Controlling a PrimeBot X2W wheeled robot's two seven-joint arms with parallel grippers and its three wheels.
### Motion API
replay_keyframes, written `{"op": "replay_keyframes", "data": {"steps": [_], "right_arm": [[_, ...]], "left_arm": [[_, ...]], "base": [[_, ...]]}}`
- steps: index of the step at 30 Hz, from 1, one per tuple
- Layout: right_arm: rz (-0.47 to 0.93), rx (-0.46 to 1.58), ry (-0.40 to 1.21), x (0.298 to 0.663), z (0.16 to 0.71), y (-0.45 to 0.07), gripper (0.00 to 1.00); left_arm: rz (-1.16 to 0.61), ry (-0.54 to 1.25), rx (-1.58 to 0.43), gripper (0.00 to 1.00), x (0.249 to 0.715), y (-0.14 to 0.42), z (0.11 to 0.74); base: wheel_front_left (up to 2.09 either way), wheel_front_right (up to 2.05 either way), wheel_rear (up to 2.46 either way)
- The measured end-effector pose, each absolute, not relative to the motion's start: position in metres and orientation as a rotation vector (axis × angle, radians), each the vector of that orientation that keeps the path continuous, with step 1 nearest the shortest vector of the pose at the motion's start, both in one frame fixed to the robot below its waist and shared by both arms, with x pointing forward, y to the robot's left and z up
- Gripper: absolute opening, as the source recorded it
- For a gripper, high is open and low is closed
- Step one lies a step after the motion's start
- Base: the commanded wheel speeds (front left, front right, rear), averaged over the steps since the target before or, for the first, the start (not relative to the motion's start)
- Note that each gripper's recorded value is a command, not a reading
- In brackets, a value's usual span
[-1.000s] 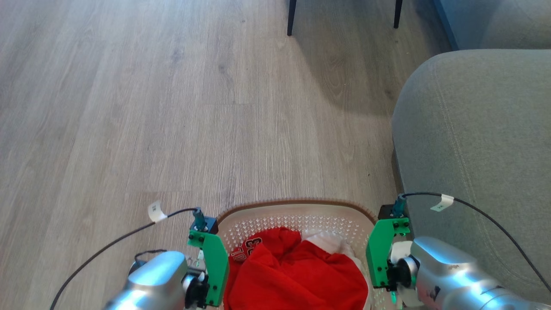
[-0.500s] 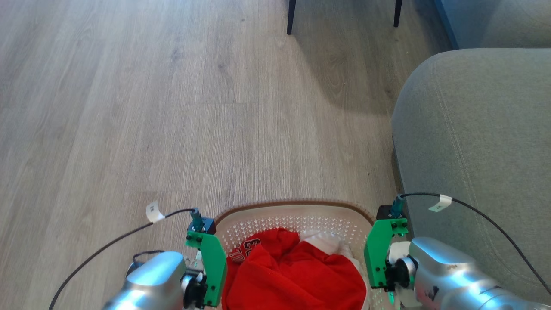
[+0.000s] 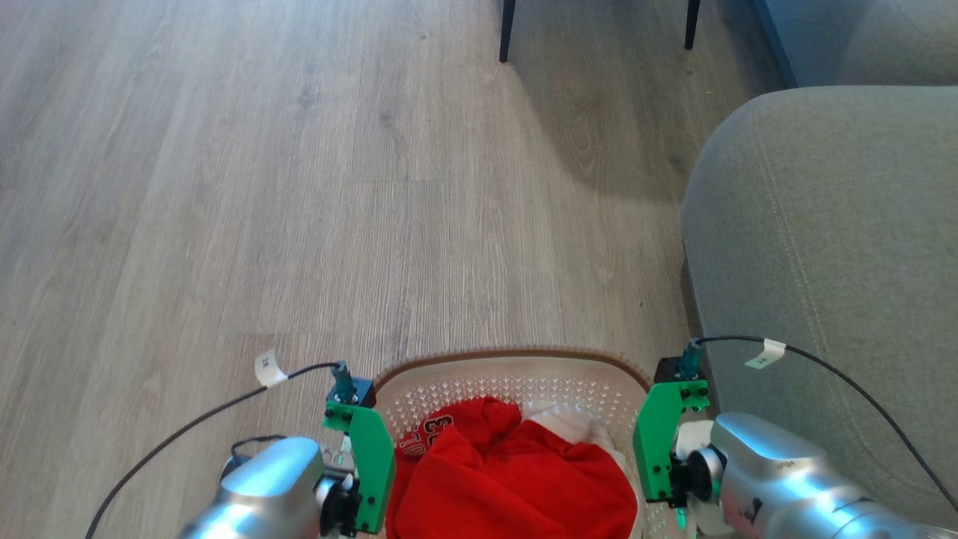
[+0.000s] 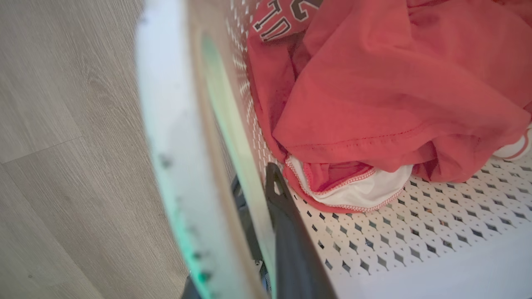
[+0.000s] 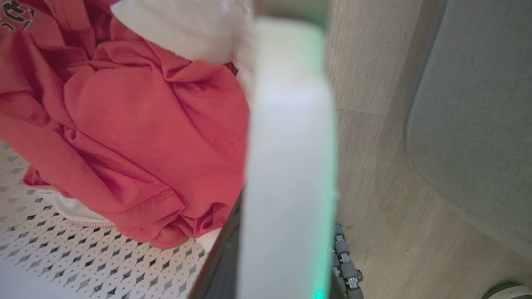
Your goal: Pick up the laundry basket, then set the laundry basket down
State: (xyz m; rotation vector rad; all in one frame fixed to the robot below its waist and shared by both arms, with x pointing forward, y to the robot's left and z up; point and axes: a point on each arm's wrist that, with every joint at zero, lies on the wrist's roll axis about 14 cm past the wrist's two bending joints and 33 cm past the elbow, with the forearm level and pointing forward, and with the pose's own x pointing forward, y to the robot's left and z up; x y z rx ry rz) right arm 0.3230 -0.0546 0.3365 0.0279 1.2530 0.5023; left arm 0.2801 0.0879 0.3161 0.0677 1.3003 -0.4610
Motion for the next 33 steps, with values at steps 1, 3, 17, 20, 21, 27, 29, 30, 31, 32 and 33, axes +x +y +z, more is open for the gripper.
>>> {"op": "replay_keyframes", "data": {"steps": [1,3,17,20,21,27,29,30,31,32,33], "right_arm": [[0.503,0.028,1.253,0.323,0.3365,-0.0546,0.0],[0.503,0.026,1.253,0.323,0.3365,-0.0544,0.0],[0.5,0.029,1.252,0.3227,0.3372,-0.0546,0.0],[0.5,0.03,1.252,0.3224,0.3373,-0.0546,0.0],[0.5,0.03,1.252,0.3224,0.3373,-0.0546,0.0],[0.498,0.035,1.253,0.3221,0.3371,-0.0546,0.0],[0.498,0.039,1.255,0.3219,0.3369,-0.0545,0.0],[0.498,0.039,1.256,0.3218,0.3368,-0.0545,0.0],[0.498,0.038,1.256,0.3218,0.3367,-0.0545,0.0],[0.498,0.038,1.256,0.3217,0.3366,-0.0546,0.0],[0.498,0.038,1.256,0.3217,0.3366,-0.0546,0.0]], "left_arm": [[-0.461,1.3,0.067,0.0,0.2801,0.088,0.3161],[-0.46,1.3,0.067,0.0,0.28,0.0883,0.3161],[-0.458,1.299,0.069,0.0,0.28,0.0884,0.3167],[-0.458,1.3,0.071,0.0,0.2801,0.0884,0.3166],[-0.458,1.3,0.071,0.0,0.28,0.0884,0.3166],[-0.457,1.302,0.072,0.0,0.28,0.0885,0.3162],[-0.455,1.304,0.072,0.0,0.2798,0.0888,0.3158],[-0.455,1.304,0.072,0.0,0.2797,0.0887,0.3157],[-0.455,1.305,0.072,0.0,0.2796,0.0887,0.3155],[-0.455,1.305,0.072,0.0,0.2796,0.0885,0.3155],[-0.455,1.305,0.072,0.0,0.2796,0.0886,0.3155]], "base": [[0.0,0.0,0.0],[0.0,0.0,0.0],[0.0,0.0,0.0],[0.0,0.0,0.0],[0.0,0.0,0.0],[0.0,0.0,0.0],[0.0,0.0,0.0],[0.0,0.0,0.0],[0.0,0.0,0.0],[0.0,0.0,0.0],[0.0,0.0,0.0]]}}
